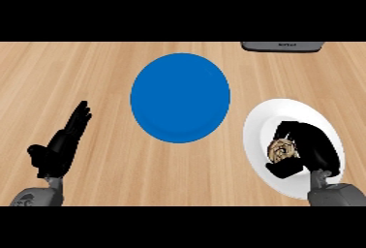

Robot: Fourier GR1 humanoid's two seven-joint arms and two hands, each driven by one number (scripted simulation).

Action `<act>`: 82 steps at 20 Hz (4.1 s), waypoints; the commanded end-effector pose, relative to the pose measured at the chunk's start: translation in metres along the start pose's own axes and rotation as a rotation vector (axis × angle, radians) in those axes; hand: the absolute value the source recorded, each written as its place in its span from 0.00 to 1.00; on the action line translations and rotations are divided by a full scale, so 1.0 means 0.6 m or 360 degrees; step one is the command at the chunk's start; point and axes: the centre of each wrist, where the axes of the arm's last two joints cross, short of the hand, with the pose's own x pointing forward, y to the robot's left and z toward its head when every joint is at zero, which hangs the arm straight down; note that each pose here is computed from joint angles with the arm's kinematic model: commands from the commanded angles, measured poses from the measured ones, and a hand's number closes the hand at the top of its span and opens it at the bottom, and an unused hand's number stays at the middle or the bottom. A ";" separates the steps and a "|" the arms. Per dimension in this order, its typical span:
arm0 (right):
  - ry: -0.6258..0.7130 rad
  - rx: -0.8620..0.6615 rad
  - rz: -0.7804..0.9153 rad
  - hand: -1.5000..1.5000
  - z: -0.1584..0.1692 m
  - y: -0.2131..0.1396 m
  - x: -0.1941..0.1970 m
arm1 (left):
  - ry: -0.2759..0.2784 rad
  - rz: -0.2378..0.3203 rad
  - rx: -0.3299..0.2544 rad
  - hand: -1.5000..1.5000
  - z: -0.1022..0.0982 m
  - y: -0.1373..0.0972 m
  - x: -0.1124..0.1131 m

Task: Pick the cupcake from the plate and place it in the plate

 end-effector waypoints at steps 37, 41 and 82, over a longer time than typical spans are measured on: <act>-0.1237 -0.0249 -0.0257 1.00 -0.097 -0.196 0.276 | 0.0018 -0.0013 0.0022 0.50 0.022 -0.006 -0.005; -0.1270 -0.0204 -0.0270 1.00 -0.104 -0.128 0.304 | 0.0004 0.0038 0.0003 0.50 0.012 -0.035 -0.003; -0.0921 -0.0105 -0.1587 0.00 -0.243 -0.069 0.037 | 0.0033 0.0015 0.0014 0.50 0.003 0.016 -0.003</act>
